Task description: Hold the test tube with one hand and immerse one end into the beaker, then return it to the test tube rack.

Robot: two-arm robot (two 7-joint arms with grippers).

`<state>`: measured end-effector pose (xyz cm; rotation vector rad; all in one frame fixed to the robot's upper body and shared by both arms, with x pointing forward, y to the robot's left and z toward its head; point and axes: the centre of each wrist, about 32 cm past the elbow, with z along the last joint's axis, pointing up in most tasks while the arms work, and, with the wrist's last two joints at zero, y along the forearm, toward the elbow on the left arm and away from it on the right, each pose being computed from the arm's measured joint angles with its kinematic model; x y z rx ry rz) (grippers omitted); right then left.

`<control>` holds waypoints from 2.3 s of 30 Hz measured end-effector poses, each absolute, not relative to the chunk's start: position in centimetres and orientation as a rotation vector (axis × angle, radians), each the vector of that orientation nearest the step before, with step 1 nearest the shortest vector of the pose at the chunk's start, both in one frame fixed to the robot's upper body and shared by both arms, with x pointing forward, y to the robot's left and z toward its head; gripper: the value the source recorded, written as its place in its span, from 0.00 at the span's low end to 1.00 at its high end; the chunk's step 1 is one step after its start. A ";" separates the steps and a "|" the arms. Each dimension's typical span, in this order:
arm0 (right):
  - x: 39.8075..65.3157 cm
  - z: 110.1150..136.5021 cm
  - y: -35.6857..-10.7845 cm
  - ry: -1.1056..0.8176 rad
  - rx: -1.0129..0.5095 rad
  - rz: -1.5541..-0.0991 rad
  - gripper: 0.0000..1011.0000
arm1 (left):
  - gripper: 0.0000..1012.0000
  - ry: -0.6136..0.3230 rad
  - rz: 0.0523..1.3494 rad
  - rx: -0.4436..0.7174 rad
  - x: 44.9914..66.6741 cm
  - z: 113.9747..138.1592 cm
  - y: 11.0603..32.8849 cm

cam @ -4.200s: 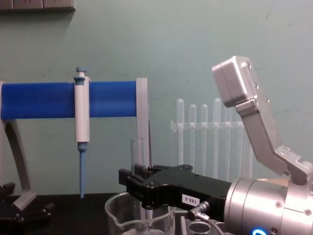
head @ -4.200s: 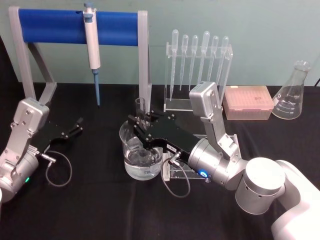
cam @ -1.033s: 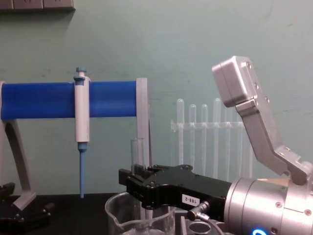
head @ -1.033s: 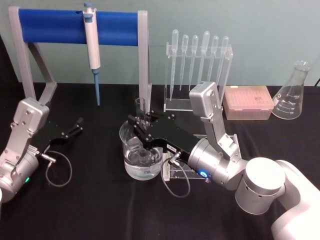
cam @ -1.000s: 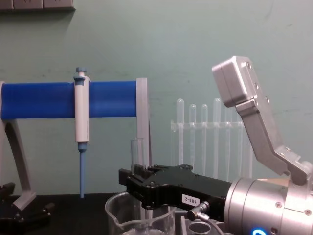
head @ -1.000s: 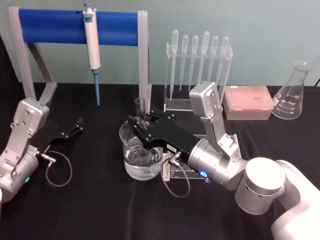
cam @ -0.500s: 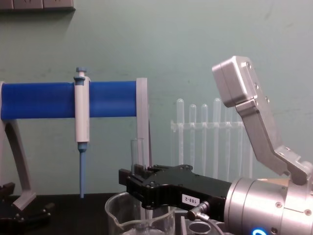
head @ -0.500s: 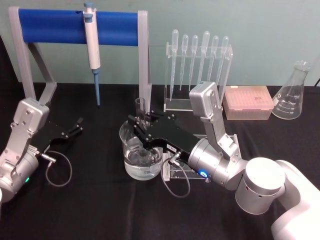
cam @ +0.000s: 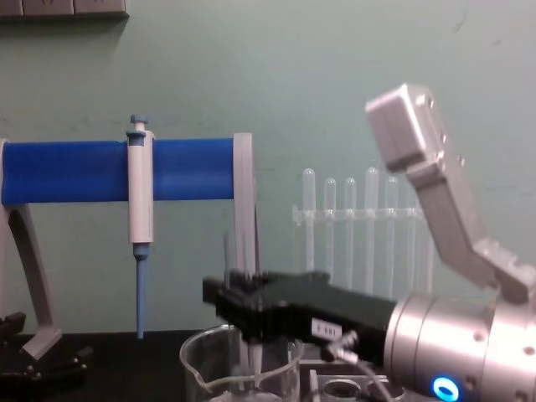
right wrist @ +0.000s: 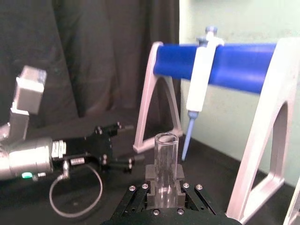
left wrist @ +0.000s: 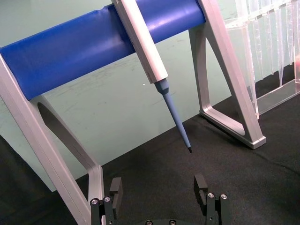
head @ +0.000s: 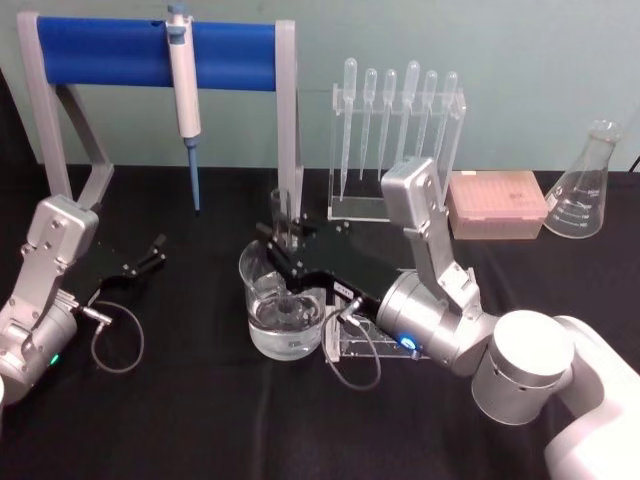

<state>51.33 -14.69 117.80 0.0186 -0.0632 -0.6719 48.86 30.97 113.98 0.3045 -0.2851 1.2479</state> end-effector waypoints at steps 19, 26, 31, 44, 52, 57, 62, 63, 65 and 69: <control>49.0 125.7 -18.2 -0.178 0.143 -0.711 0.22 | 0.99 -0.285 1.248 0.304 48.9 114.0 31.0; 47.0 126.3 -21.5 -0.194 0.121 -0.784 0.22 | 0.99 -0.285 1.248 0.304 48.9 114.0 31.0; 45.9 125.4 -23.0 -0.169 0.085 -0.819 0.22 | 0.99 -0.285 1.248 0.305 48.9 114.0 31.0; 46.1 122.3 -23.5 -0.106 0.032 -0.855 0.22 | 0.99 -0.285 1.248 0.305 48.9 114.0 31.0; 46.6 121.2 -23.0 -0.086 0.016 -0.853 0.22 | 0.99 -0.285 1.248 0.304 48.9 114.0 31.0; 46.7 120.7 -22.8 -0.083 0.000 -0.845 0.22 | 0.99 -0.285 1.248 0.305 48.9 114.0 31.0; 46.9 120.3 -22.6 -0.093 -0.042 -0.838 0.22 | 0.99 -0.285 1.248 0.304 48.9 114.0 31.0; 47.0 120.3 -22.6 -0.093 -0.048 -0.838 0.22 | 0.99 -0.285 1.248 0.304 48.9 114.0 31.0; 47.0 120.1 -22.6 -0.092 -0.059 -0.837 0.22 | 0.99 -0.285 1.248 0.304 48.9 114.0 31.0; 47.2 119.7 -22.7 -0.088 -0.080 -0.835 0.22 | 0.99 -0.285 1.248 0.304 48.9 114.0 31.0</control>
